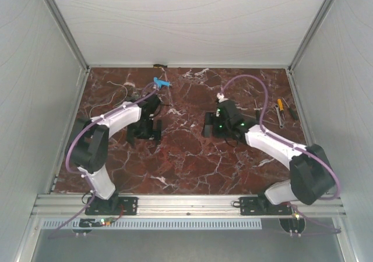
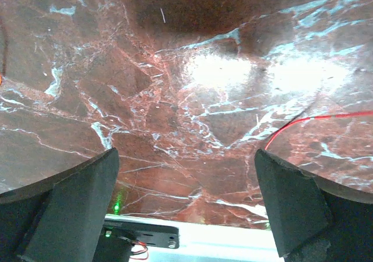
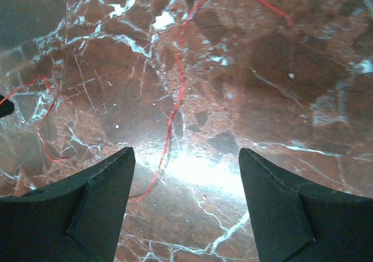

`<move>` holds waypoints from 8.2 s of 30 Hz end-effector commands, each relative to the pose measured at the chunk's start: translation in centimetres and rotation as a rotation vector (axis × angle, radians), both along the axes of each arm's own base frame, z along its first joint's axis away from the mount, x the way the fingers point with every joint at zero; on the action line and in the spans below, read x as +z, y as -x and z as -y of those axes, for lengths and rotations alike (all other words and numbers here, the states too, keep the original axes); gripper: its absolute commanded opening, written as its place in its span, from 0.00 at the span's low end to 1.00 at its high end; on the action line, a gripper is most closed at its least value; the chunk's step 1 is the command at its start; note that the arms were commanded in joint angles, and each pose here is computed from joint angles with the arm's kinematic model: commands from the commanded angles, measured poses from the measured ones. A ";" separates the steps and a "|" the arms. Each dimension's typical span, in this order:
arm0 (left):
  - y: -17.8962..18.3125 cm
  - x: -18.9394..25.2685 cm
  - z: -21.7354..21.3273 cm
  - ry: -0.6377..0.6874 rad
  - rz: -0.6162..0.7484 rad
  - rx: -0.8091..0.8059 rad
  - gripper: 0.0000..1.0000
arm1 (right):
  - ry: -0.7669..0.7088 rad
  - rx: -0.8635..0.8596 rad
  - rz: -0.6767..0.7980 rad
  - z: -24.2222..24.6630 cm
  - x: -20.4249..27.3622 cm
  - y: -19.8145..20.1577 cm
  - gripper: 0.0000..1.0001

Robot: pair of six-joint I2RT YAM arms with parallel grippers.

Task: Zip-tie the wires
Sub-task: Straighten the cable at the center of the board, then pick up the cable at the center of the board, then straighten the cable at the center of the board.

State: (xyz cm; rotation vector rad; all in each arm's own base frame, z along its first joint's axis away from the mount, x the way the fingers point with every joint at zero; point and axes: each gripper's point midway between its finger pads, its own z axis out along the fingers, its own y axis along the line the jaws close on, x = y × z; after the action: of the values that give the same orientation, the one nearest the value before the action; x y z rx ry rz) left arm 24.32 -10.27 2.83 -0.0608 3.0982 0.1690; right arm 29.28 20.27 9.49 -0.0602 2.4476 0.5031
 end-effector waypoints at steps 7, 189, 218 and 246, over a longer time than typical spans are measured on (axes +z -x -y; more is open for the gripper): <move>1.1 1.4 -0.8 0.005 0.104 0.100 0.99 | 0.217 0.012 0.000 -3.5 -2.9 -2.1 0.67; -3.5 71.8 -5.2 1.214 2.108 0.013 0.00 | -0.399 0.681 1.265 -20.7 26.3 2.7 0.98; 3.1 74.5 -3.1 1.390 2.123 -0.122 0.00 | -0.526 0.528 1.224 -33.4 17.8 3.0 0.00; -3.4 65.2 -1.2 1.290 1.861 -0.114 0.00 | -0.384 0.872 0.888 -25.6 17.3 21.2 0.00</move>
State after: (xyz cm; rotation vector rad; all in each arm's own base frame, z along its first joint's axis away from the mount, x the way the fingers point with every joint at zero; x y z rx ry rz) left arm 26.92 -7.51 69.88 -0.0875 0.8889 -1.1001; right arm 10.59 47.74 29.76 -0.9439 1.2016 1.0463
